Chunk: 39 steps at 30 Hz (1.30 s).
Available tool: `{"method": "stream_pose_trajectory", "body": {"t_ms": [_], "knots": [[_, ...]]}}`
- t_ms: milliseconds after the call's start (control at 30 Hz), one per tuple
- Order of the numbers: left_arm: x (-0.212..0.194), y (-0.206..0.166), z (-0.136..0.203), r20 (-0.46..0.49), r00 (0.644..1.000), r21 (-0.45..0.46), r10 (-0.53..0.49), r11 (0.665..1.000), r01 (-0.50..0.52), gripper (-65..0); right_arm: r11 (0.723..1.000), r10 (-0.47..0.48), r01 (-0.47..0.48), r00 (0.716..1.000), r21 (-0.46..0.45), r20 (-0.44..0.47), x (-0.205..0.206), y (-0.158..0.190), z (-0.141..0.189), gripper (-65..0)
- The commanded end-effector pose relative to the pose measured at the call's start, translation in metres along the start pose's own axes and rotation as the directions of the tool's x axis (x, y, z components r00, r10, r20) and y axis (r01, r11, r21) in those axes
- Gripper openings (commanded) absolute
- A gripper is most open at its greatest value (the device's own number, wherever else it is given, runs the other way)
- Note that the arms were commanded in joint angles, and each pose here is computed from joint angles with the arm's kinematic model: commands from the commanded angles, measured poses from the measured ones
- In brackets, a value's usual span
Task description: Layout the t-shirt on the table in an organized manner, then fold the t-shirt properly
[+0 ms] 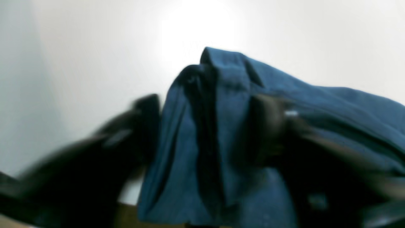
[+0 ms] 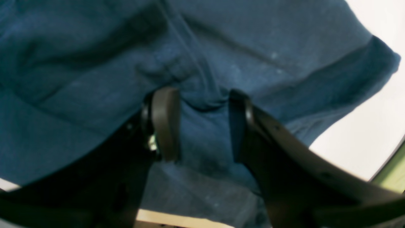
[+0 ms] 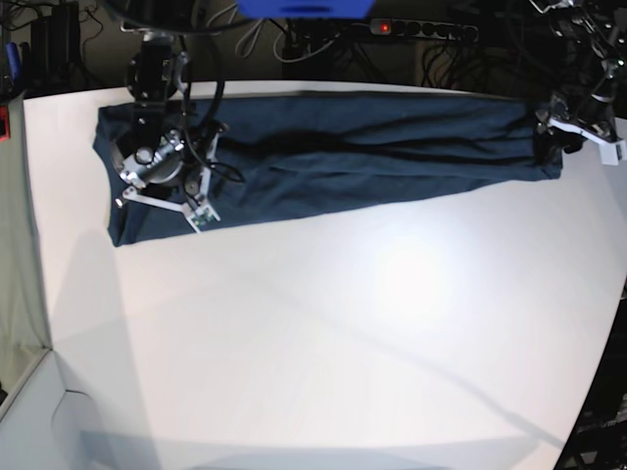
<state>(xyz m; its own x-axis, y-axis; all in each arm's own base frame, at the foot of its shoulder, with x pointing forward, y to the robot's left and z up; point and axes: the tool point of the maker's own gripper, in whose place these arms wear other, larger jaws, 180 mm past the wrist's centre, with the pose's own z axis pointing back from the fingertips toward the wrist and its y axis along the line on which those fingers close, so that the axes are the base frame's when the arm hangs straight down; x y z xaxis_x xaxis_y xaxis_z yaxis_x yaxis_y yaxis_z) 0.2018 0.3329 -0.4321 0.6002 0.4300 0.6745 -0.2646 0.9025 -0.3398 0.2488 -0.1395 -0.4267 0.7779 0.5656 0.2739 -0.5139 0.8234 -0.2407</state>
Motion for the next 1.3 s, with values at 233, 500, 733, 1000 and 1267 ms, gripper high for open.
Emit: {"method": "stream_pose_trajectory", "body": {"t_ms": [233,500,733,1000,1267], "knots": [[-0.039,-0.012,-0.012,-0.174,0.984,-0.027,-0.032,0.999,0.028,-64.7,1.0,-0.001,0.001,1.0,0.016,0.006,0.002,0.004,0.0,-38.1],[0.014,-0.031,0.0,-0.04,0.987,-0.028,-0.154,0.988,0.153,-65.0,1.0,0.001,-0.001,1.0,0.015,0.006,0.002,0.004,0.0,-38.1],[0.066,-0.09,0.025,0.147,0.949,-0.034,-0.279,0.957,0.287,-65.0,1.0,0.0,0.0,1.0,0.007,0.017,0.009,0.0,0.001,-38.1],[0.036,-0.174,0.015,0.146,0.937,-0.183,-0.318,0.922,0.341,-65.0,1.0,-0.003,0.003,1.0,0.009,0.021,0.012,0.001,0.001,-38.1],[-0.015,-0.25,-0.009,0.044,0.839,-0.298,-0.543,0.794,0.529,-65.0,1.0,-0.012,0.011,0.999,0.018,0.039,0.022,0.005,0.003,-38.1]]}}
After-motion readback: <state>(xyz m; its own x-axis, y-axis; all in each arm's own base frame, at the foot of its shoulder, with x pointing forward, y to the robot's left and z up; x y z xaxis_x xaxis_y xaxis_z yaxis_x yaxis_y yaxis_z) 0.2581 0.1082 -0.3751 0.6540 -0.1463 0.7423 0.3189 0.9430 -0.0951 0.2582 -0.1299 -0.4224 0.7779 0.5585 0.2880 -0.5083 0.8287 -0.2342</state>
